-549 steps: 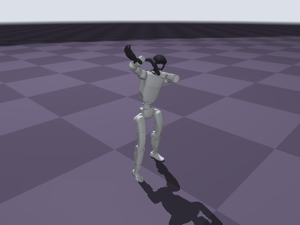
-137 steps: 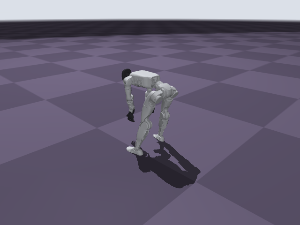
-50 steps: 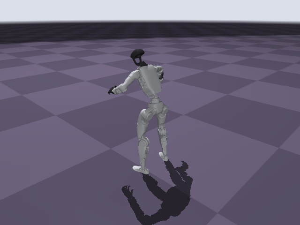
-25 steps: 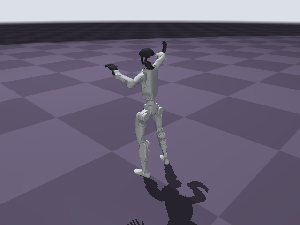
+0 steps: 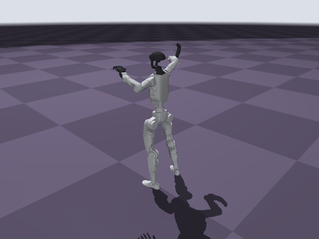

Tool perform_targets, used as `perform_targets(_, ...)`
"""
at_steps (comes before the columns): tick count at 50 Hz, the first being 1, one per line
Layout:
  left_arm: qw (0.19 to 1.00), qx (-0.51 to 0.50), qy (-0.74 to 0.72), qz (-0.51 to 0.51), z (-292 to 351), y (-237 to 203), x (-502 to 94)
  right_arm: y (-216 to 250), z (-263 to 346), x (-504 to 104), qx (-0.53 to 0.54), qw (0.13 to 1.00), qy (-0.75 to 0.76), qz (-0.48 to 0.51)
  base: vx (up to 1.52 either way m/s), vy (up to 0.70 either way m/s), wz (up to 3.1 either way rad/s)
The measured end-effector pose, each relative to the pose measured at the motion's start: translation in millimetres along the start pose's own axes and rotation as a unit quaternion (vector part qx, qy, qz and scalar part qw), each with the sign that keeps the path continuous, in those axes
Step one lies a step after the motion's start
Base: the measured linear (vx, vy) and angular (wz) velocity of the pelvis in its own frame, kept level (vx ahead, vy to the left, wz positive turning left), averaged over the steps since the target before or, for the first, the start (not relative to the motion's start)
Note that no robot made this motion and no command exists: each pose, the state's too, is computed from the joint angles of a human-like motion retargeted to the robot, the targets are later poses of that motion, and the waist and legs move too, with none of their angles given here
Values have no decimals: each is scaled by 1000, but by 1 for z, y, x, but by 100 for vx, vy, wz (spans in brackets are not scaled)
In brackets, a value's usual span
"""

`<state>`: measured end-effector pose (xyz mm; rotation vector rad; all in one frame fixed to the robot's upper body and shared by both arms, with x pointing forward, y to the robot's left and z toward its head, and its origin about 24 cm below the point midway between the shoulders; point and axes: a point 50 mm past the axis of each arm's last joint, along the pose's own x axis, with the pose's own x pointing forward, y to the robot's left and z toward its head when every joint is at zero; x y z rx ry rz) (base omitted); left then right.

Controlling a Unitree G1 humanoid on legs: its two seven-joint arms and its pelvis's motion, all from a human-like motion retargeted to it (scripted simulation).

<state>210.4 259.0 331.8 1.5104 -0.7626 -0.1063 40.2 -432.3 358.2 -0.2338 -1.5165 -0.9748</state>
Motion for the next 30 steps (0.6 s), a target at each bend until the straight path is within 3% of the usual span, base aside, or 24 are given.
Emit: perform_targets(30,998,-11,52,18,-4,5,-34,16,-5,1,30,999,2,9,1,-1,-9)
